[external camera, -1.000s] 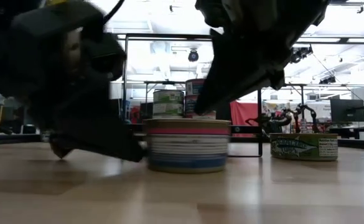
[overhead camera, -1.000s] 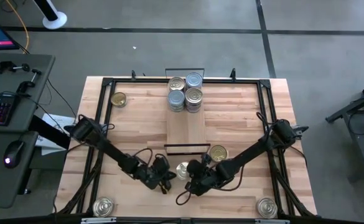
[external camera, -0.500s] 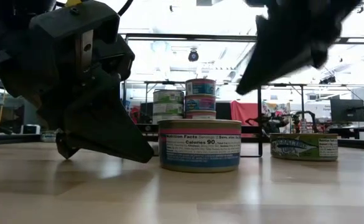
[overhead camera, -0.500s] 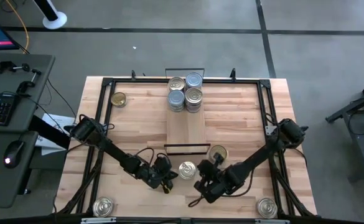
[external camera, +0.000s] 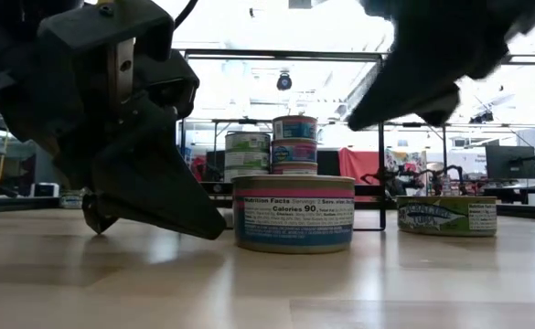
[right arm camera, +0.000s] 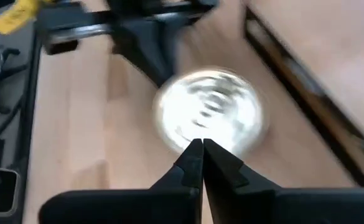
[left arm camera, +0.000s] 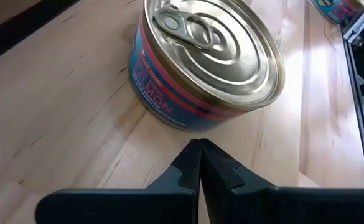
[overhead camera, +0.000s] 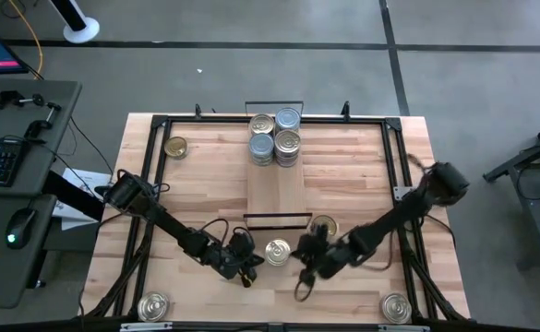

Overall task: Stack canned seafood by type on shelf
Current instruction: Stack the pink and blue tuna can on top of the pink and blue tuna can on the shelf

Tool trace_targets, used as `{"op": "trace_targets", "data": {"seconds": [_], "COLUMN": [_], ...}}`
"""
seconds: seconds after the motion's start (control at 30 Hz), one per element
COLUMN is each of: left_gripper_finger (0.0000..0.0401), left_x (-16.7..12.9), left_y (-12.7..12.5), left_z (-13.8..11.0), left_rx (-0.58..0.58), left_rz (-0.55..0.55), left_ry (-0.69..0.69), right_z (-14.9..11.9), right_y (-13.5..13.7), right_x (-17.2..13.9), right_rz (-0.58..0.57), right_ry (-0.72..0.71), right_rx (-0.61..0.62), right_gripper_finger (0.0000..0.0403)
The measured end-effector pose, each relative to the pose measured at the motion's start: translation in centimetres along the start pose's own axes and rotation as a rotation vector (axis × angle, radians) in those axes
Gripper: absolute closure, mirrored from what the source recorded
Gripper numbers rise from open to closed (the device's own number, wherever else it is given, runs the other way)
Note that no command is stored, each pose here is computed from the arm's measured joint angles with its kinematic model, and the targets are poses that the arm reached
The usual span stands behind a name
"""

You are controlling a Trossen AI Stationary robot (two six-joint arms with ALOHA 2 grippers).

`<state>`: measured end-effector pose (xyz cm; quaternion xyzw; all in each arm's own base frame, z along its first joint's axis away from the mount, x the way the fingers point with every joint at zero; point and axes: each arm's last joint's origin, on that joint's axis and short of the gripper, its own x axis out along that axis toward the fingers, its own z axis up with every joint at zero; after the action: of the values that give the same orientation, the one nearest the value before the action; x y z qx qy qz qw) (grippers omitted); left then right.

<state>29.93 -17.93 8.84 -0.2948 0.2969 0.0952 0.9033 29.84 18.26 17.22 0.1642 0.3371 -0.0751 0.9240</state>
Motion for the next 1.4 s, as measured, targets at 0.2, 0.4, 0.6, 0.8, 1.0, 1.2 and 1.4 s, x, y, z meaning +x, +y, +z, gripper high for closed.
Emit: {"op": "trace_targets", "data": {"seconds": [0.2,0.4,0.6,0.8,1.0,1.2,1.4], "left_gripper_finger": [0.0401,0.0401,0.0401,0.0401,0.0401,0.0401,0.0401], "left_x": [0.0,0.1,0.4,0.4,0.4,0.4,0.4], "left_y": [-0.1,0.0,0.2,0.2,0.2,0.2,0.3], "left_z": [0.0,0.2,0.9,1.0,0.9,1.0,1.1], "left_rx": [-0.011,-0.001,-0.014,0.015,0.019,0.019,0.017], "left_rz": [-0.008,-0.005,-0.007,-0.002,0.000,0.002,0.013], "left_ry": [0.002,-0.011,-0.057,-0.064,-0.062,-0.065,-0.081], "right_z": [-1.1,-3.3,-2.2,-3.1,-3.6,-3.8,-4.6], "right_y": [-4.8,-6.5,-5.8,-5.7,-6.0,-5.9,-5.8], "right_x": [-3.3,-3.0,-1.0,1.8,2.5,2.4,2.5], "right_rz": [0.256,0.314,0.264,0.253,0.171,0.148,0.087], "right_ry": [-0.287,-0.246,-0.290,-0.249,-0.250,-0.254,-0.251], "right_rx": [0.174,-0.089,-0.235,-0.259,-0.212,-0.198,-0.186], "right_gripper_finger": [0.0403,0.0403,0.0403,0.0403,0.0403,0.0403,0.0403]}}
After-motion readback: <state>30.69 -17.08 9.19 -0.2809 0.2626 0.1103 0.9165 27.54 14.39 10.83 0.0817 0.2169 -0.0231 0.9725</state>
